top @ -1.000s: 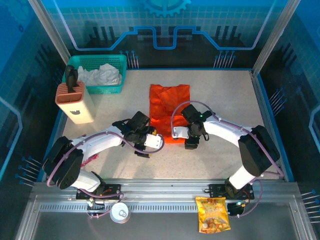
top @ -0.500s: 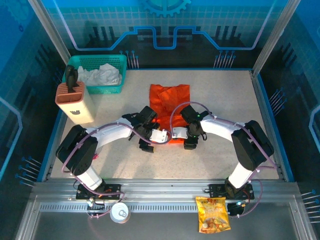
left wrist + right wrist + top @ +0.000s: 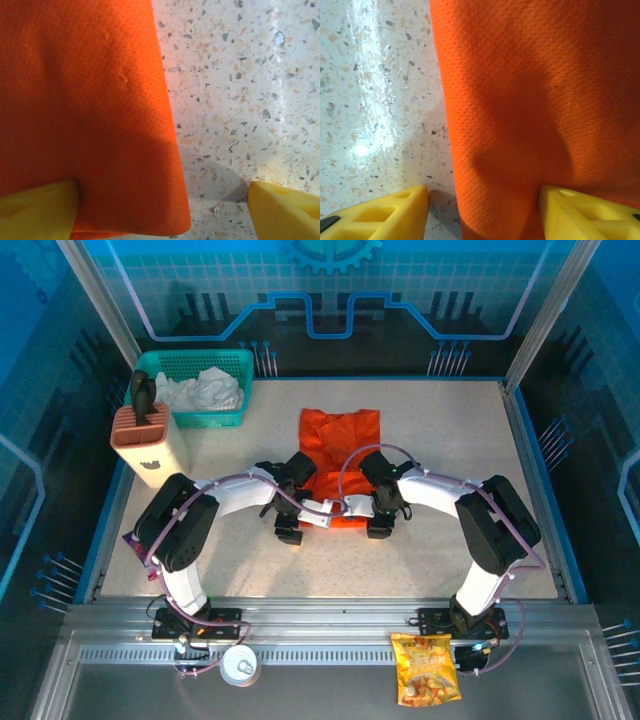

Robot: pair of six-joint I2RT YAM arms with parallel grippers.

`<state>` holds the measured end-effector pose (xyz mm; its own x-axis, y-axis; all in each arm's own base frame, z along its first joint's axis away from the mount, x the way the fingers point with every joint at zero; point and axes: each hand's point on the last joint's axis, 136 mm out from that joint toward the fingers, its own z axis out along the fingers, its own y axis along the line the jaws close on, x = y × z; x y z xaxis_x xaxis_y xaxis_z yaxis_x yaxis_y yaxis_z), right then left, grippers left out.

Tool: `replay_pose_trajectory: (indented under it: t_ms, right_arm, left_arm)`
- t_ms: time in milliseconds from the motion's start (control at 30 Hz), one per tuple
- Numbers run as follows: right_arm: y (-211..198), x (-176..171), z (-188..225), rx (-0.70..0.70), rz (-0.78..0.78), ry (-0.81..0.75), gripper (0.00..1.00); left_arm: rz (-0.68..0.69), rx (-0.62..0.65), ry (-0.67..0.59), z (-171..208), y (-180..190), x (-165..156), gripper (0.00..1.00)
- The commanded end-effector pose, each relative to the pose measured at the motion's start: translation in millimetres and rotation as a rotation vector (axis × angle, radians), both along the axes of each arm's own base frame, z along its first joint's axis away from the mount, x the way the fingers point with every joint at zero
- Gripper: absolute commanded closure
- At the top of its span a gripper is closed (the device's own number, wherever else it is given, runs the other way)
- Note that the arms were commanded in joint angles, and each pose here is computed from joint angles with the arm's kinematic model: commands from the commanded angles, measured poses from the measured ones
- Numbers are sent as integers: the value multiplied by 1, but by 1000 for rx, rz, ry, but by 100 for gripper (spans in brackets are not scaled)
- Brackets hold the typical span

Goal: Fold and stack the t-shirts

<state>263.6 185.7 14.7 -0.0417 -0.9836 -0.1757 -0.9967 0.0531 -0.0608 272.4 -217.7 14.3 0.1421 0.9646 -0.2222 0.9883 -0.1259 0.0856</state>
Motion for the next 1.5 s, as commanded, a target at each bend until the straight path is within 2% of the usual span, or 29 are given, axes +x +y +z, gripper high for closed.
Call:
replay_pose_trajectory:
  t_ms: [0, 67, 133, 167, 233, 267, 300, 333, 500, 733, 1033, 1167, 1300, 1467]
  right_arm:
    - [0, 4, -9, 10, -11, 22, 44]
    - [-1, 5, -10, 13, -14, 25, 47]
    - [0, 5, -10, 19, -16, 27, 53]
    - [0, 5, -11, 20, -18, 29, 56]
    - [1, 4, -11, 25, -16, 29, 64]
    - [1, 4, -11, 26, -19, 32, 68]
    - [1, 3, -11, 27, -17, 32, 73]
    - [0, 3, -10, 29, -20, 32, 77]
    - [0, -3, 3, 38, -21, 23, 100]
    - [3, -14, 51, 106, -27, -81, 100]
    - [1, -73, 102, 165, 29, -152, 100]
    - [0, -88, 127, 227, 16, -205, 100]
    - [-7, -85, 143, 264, -57, -261, 100]
    - [-23, -64, 140, 236, -188, -267, 100]
  left_arm:
    - [2, 54, -26, -17, 5, 14, 20]
    - [18, 64, -47, -23, 5, 21, 27]
    - [45, 80, -81, -29, 6, 30, 40]
    - [62, 84, -97, -32, 5, 36, 48]
    - [90, 113, -113, -37, 9, 42, 78]
    - [99, 121, -114, -38, 9, 44, 89]
    - [105, 127, -110, -39, 10, 43, 98]
    - [109, 133, -103, -40, 11, 42, 100]
    - [137, 95, -120, -25, 8, 37, 100]
    - [120, 18, -199, 31, 2, 21, 100]
    - [128, -39, -242, 83, 6, -15, 100]
    - [130, -76, -261, 103, 4, -30, 100]
    - [138, -152, -343, 132, -3, -23, 100]
    - [126, -201, -435, 159, -19, 4, 100]
